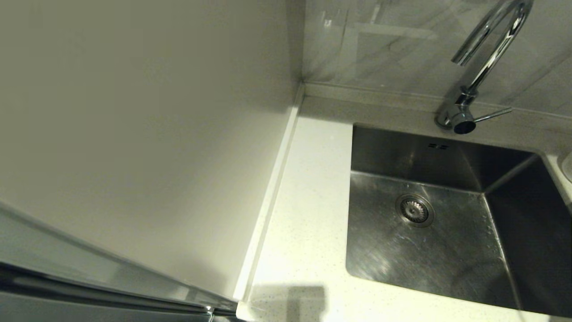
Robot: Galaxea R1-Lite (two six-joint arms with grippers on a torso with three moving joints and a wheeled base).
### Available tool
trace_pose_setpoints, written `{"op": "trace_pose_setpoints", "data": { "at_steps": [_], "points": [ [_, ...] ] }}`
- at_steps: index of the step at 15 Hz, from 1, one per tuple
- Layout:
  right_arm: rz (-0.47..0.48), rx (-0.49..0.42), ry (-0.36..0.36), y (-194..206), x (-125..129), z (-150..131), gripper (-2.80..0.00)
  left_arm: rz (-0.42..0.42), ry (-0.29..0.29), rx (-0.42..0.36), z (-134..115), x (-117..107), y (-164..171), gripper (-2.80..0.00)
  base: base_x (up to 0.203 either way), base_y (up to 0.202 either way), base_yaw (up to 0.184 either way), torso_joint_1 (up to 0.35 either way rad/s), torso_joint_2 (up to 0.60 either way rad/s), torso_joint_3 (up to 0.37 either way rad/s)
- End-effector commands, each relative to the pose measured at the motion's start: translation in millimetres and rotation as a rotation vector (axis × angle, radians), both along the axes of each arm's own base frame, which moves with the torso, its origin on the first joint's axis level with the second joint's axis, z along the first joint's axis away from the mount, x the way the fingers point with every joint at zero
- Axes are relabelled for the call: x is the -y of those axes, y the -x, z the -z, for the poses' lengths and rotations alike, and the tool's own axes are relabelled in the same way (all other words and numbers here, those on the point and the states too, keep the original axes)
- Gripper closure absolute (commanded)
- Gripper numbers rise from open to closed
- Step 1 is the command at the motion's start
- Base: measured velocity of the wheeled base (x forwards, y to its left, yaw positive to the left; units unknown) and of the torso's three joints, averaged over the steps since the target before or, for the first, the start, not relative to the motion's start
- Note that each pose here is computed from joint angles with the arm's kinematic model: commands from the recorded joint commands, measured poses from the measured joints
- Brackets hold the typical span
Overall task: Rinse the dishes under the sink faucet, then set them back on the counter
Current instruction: Put a bowl back to the table from the sink
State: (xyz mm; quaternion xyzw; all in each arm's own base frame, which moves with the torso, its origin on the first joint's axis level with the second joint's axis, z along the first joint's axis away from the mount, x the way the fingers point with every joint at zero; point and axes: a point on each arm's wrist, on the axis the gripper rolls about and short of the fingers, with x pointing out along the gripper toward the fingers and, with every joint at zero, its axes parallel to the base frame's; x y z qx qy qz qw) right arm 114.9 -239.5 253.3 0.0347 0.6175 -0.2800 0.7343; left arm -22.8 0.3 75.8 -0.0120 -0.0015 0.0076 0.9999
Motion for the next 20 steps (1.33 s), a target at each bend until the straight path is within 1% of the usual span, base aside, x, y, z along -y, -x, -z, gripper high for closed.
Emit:
{"op": "trace_pose_setpoints", "data": {
  "at_steps": [1,5,6,8,9,11,14,16,17,20],
  "points": [
    [-0.035,-0.019,-0.006,2.4,-4.8,4.3,0.00,0.001,0.001,0.003,0.0,0.0,0.2,0.00,0.000,0.000,0.000,0.000,0.00,0.000],
    [-0.081,0.021,0.079,-7.7,6.8,28.1,0.00,0.000,0.001,0.005,0.1,0.0,0.3,0.00,0.000,0.000,0.000,0.000,0.00,0.000],
    [-0.096,0.044,0.086,-10.7,8.6,34.5,0.00,0.001,0.000,0.005,0.1,0.0,0.3,0.00,0.000,0.000,0.000,0.000,0.00,0.000],
    [-0.143,0.077,0.068,-21.1,9.0,44.5,0.00,0.000,0.001,0.003,0.0,0.0,0.2,0.00,0.000,0.000,0.000,0.000,0.00,0.000],
    [-0.157,0.085,0.073,-26.4,8.8,45.8,0.00,0.000,0.001,0.003,0.0,0.0,0.2,0.00,0.000,0.000,0.000,0.000,0.00,0.000],
    [-0.175,0.108,0.110,-33.6,9.7,44.0,0.00,0.000,0.001,0.004,0.1,0.0,0.3,0.00,0.000,0.000,0.000,0.000,0.00,0.000],
    [-0.184,0.128,0.124,-35.2,10.0,42.0,0.00,0.000,0.001,0.005,0.1,0.0,0.3,0.00,0.000,0.000,0.000,0.000,0.00,0.000],
    [-0.185,0.151,0.168,-37.4,13.5,40.2,0.00,-0.001,0.001,0.003,0.0,0.0,0.2,0.00,0.000,0.000,0.000,0.000,0.00,0.000],
    [-0.186,0.155,0.174,-38.3,14.4,39.9,-2.80,0.000,-0.001,0.003,0.0,0.0,0.2,0.00,0.000,0.000,0.000,0.000,0.00,0.000],
    [-0.184,0.165,0.195,-39.2,16.5,38.6,-2.80,0.000,-0.001,0.003,0.1,0.0,0.2,0.00,0.000,0.000,0.000,0.000,0.00,0.000]
  ]
}}
